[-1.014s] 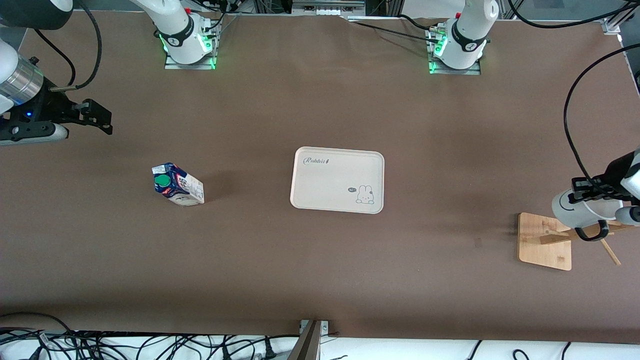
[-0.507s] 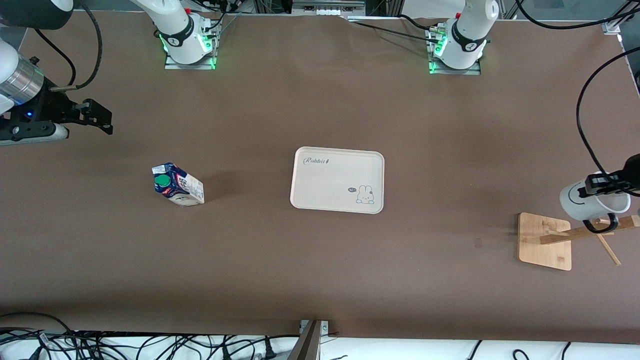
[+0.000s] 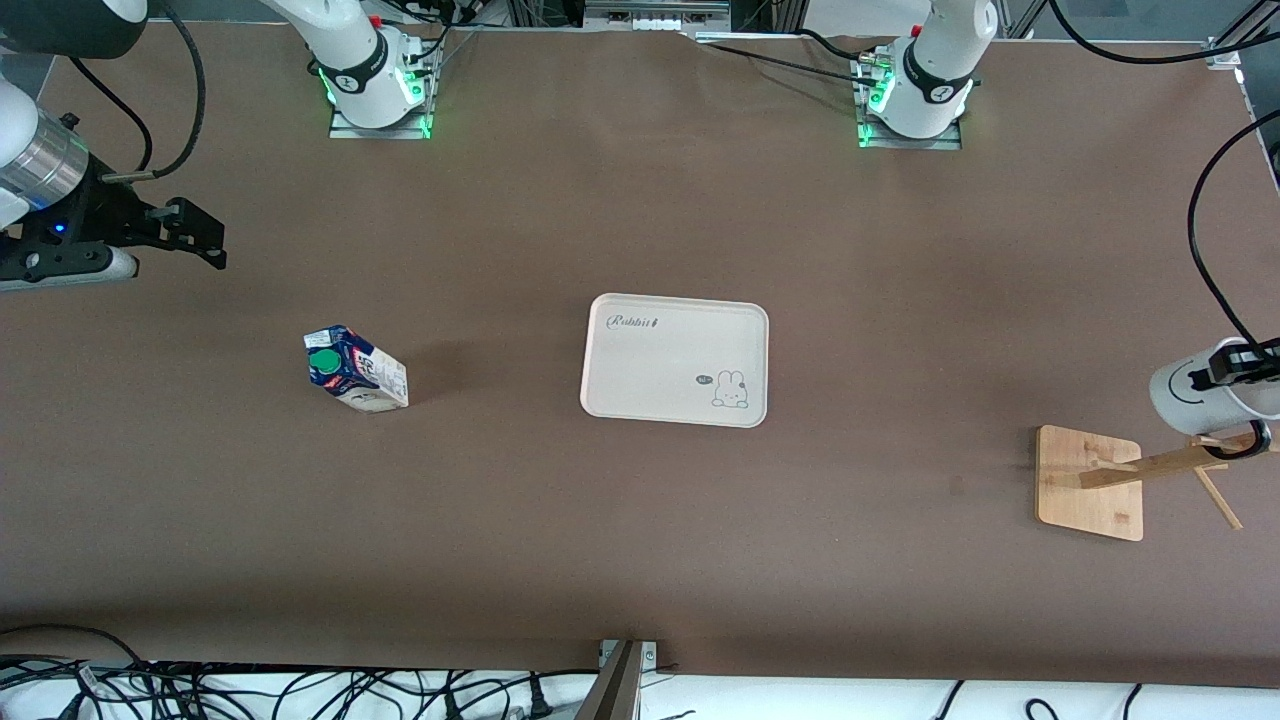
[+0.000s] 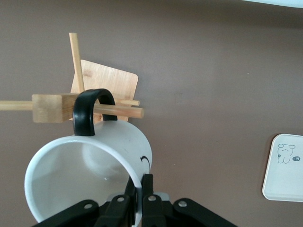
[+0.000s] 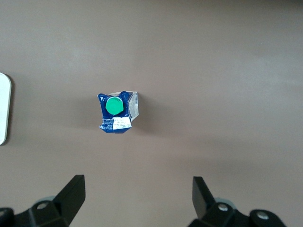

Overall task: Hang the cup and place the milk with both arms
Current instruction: 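Hook the mug handle onto a stand peg and open the left gripper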

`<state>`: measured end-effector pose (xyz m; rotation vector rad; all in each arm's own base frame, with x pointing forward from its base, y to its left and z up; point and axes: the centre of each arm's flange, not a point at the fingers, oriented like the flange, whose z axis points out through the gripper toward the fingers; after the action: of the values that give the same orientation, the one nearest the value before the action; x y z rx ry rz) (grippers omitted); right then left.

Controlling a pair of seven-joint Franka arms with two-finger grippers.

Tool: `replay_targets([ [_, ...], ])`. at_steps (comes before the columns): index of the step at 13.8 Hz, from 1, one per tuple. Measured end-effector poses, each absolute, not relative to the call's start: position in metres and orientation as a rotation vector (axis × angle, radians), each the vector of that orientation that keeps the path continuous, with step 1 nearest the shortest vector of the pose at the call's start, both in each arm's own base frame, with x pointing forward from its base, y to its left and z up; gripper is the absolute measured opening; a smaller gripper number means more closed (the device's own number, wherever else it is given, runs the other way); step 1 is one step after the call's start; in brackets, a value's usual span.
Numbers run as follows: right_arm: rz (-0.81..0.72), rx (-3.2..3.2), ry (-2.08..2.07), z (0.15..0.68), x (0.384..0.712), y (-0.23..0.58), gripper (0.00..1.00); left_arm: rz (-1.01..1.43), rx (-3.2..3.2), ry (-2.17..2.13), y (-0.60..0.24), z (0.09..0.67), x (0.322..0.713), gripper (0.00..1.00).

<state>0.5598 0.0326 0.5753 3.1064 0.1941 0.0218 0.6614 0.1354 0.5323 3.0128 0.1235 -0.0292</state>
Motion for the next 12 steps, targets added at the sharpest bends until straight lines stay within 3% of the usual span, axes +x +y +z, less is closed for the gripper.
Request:
replay_targets([
  [1, 0.022, 3.106, 0.194, 0.575, 0.56, 0.033, 1.0, -0.046, 2.994, 0.127, 0.135, 0.531, 0.66, 0.09],
  [3, 0.022, 3.106, 0.194, 0.575, 0.56, 0.033, 1.0, -0.056, 2.956, 0.129, 0.132, 0.53, 0.659, 0.26],
  [10, 0.025, 3.106, 0.194, 0.575, 0.56, 0.033, 1.0, -0.063, 2.947, 0.108, 0.124, 0.53, 0.66, 0.96],
  [12, 0.027, 3.106, 0.194, 0.576, 0.56, 0.033, 1.0, -0.086, 2.942, 0.092, 0.118, 0.531, 0.658, 1.0],
])
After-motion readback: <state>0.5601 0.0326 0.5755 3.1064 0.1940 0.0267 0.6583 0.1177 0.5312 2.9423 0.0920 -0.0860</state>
